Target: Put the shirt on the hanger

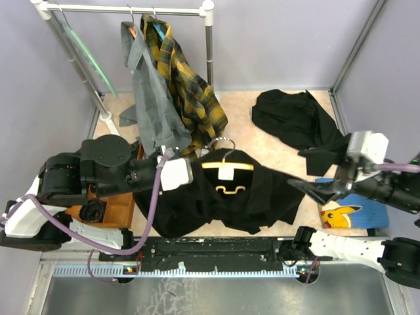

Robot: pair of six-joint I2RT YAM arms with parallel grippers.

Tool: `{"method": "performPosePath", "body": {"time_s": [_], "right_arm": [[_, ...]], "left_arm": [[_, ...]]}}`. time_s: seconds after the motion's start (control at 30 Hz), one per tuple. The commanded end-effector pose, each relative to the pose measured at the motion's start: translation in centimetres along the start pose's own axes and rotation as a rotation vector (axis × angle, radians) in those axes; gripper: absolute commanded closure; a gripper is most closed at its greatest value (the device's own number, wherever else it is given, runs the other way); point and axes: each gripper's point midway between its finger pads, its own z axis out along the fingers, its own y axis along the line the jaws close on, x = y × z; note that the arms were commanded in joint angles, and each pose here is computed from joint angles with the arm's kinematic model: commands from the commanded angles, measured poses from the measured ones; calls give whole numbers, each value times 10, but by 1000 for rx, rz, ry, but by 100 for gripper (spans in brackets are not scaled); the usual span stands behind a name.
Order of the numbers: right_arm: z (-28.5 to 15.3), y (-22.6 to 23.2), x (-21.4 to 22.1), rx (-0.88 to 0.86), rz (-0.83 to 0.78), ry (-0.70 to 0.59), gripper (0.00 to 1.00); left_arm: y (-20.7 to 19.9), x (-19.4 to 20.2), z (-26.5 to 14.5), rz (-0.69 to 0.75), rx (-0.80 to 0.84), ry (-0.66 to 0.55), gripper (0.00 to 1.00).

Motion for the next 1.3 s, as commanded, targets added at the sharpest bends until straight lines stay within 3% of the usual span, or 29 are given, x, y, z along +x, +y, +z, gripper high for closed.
{"method": "performPosePath", "body": {"time_s": [0.0,0.43,0.6,0.77,0.9,0.97,1.0,1.1,1.27], "right_arm": [[7,41,18,-234,-4,68,37],[14,67,65,-341,91,231,41],[18,73,68,-372,102,232,54],[21,82,75,-426,123,266,57],[24,86,78,-445,130,274,71],[24,85,77,-439,131,266,84],[24,83,77,-422,133,262,97],[25,76,78,-368,146,259,100],[28,57,92,-215,190,265,100]], "left_arm": [[-25,-12,4,-47,131,-56,100],[-36,-16,7,-36,189,-87,100],[-36,-22,5,-32,196,-116,100],[-35,-24,7,-21,193,-126,100],[-35,-24,9,-16,189,-125,100],[-33,-23,10,-18,174,-122,100],[-31,-22,12,-22,159,-121,99],[-19,-21,13,-54,81,-128,86],[5,-13,11,-135,-91,-155,48]]}}
